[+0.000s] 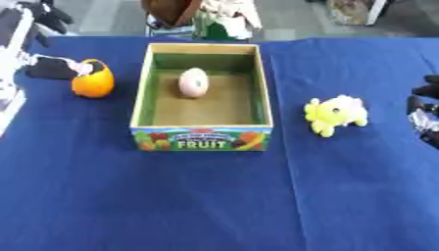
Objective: Pick up objects on the table and place them in the box.
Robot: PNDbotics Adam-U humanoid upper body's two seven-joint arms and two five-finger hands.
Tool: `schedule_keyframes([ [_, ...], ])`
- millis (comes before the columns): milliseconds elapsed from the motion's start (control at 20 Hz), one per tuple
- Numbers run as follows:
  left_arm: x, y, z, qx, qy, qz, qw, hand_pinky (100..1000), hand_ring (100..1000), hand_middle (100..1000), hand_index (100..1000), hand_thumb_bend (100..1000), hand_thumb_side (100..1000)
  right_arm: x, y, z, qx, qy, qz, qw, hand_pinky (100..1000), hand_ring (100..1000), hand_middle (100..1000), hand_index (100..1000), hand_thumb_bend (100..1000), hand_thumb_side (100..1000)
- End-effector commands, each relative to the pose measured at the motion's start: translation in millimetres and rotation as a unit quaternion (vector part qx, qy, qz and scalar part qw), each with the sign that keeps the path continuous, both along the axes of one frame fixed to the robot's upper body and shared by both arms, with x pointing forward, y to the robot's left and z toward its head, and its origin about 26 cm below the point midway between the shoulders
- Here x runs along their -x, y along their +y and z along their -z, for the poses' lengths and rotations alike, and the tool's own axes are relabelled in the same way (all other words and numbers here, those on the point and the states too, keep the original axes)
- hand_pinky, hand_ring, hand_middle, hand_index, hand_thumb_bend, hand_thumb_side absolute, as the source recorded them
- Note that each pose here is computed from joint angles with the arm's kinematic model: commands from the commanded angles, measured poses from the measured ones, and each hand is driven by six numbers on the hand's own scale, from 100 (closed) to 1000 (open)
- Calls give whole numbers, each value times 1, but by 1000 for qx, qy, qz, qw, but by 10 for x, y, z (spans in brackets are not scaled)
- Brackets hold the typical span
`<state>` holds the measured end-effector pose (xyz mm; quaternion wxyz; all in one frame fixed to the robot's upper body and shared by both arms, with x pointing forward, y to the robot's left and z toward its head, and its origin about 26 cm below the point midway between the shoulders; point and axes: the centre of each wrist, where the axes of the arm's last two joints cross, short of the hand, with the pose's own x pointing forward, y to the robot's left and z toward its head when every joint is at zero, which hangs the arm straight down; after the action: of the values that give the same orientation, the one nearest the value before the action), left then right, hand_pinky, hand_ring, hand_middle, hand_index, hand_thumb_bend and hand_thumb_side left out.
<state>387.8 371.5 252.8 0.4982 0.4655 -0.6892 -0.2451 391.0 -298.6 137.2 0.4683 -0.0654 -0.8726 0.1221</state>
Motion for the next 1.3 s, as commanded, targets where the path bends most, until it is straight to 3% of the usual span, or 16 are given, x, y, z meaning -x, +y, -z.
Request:
schedule_keyframes([
  [50,-87,71,-104,-15,15,-40,999,537,692,511,672,791,100,-7,-63,-103,14,-12,3,1000,618,767,606,777,205,100],
  [650,-476,229,318,-43,84,-71,993,551,689,521,685,794,100,-6,-55,-98,15,-11,-1,1000,618,768,606,777,204,100],
  [1050,-545,275,545,-58,99,-62,991,545,671,514,680,793,100,-3,-53,-92,13,-10,-1,1000,618,768,607,777,200,100],
  [1300,-546,279,615,-64,102,-71,990,532,628,475,638,821,165,-1,-53,-90,12,-9,-1,1000,618,768,606,777,198,100],
])
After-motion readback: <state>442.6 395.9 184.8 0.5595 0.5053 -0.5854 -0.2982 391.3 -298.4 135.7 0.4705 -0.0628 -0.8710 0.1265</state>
